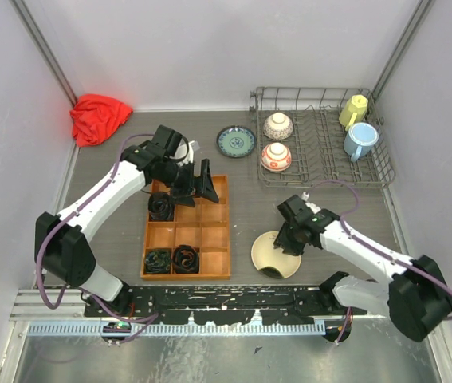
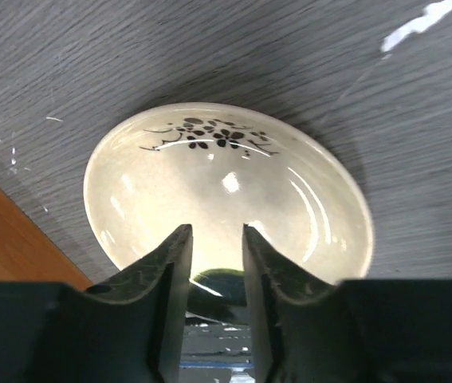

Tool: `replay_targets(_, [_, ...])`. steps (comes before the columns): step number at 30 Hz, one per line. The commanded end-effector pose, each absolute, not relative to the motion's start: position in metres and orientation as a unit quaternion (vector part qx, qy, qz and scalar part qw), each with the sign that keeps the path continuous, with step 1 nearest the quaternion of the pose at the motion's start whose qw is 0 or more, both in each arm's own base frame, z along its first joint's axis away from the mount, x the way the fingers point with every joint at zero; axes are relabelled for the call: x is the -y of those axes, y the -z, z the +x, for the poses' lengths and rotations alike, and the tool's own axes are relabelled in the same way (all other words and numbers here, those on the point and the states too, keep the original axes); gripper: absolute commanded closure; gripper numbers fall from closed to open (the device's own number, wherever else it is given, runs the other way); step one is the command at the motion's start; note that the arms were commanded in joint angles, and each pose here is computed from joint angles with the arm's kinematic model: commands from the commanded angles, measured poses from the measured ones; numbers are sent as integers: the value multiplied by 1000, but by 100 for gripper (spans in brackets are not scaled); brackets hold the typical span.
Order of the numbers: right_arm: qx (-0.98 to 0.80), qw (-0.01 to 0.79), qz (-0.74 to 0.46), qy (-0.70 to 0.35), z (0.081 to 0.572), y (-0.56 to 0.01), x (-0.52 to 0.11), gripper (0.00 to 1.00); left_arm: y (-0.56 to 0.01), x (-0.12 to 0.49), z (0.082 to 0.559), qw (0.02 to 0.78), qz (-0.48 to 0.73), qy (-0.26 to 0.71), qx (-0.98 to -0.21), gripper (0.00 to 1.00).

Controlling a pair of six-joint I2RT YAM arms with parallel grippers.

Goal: Load the mixed dishes into the dish rack

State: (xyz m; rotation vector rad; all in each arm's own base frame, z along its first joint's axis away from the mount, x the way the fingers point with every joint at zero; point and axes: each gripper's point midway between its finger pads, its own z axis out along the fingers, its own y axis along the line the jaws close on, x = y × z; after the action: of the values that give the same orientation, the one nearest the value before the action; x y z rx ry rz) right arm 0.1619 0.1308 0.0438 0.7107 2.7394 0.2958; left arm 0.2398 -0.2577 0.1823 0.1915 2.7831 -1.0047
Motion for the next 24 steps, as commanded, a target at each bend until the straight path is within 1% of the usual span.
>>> replay_targets(1, [-945,185,247,-110,186,-41,-150,71,-183,255,234,87,69,337,-935,3])
replay_targets(2, [-945,191,243,-106,189,-40,-151,76,-183,254,234,88,69,336,-935,3])
replay_targets(4, [-943,208,237,-105,199,-41,-153,82,-184,252,232,91,68,334,-936,2])
replay_targets(6, [-943,217,230,-101,206,-41,-155,84,-184,250,230,92,67,333,-936,2])
replay_targets(17, [-947,224,207,-96,234,-29,-173,84,-180,244,223,92,67,326,-938,2])
replay_targets(24, [-947,238,188,-104,262,-32,-192,84,-179,241,222,93,69,321,-940,1])
